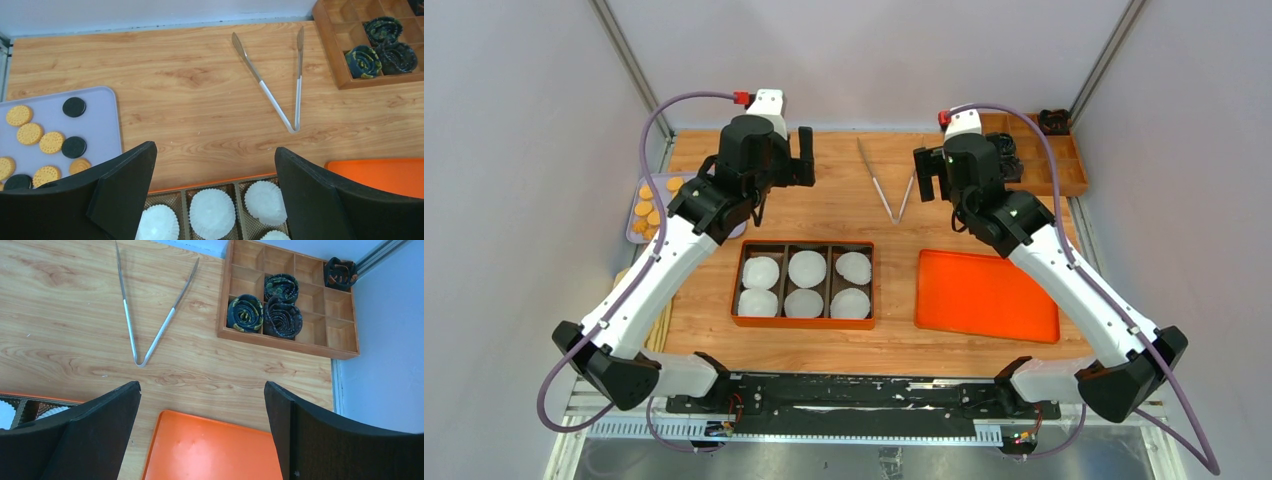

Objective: Pack the cookies

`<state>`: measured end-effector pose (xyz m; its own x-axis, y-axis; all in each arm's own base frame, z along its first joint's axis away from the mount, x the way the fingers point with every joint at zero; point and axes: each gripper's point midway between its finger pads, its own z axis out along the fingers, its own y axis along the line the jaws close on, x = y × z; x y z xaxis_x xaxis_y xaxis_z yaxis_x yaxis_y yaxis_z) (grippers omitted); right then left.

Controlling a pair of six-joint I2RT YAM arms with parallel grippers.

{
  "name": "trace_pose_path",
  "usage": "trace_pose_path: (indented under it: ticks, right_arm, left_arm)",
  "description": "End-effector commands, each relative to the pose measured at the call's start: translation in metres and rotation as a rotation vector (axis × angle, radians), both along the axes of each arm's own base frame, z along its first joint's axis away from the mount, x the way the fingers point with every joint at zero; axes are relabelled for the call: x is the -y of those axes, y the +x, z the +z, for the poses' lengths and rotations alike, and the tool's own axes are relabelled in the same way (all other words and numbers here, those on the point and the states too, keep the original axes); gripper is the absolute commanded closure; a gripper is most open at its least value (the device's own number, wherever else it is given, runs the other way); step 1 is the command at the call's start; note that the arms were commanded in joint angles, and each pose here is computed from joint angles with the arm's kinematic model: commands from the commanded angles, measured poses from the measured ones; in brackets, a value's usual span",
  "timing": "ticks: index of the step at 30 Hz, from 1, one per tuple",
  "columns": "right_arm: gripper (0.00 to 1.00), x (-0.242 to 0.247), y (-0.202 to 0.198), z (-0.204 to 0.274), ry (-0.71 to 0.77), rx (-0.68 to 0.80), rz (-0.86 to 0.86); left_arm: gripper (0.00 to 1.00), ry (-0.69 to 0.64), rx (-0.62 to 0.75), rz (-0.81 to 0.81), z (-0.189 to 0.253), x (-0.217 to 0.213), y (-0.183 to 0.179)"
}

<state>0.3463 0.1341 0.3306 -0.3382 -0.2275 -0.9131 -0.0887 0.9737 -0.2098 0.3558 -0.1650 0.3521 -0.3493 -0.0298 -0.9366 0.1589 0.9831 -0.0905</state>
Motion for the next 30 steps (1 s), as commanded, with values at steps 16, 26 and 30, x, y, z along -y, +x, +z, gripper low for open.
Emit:
trace_pose_path:
  ticks: [16,26,30]
  right_arm:
    - [0.00,0.035,0.020,-0.036,-0.026,-0.100,-0.092]
    - [0.00,0.025,0.017,-0.068,0.101,-0.198,-0.035]
    - [0.00,0.021,0.016,-0.074,0.127,-0.212,-0.016]
  left_arm:
    - [0.06,-0.026,-0.193,0.094,-0.034,0.007,0.069]
    - [0.16,-0.112,-0.521,0.418,-0.159,-0.098,0.122]
    - [0.24,-0.061,-0.613,0.434,-0.203,-0.103,0.123]
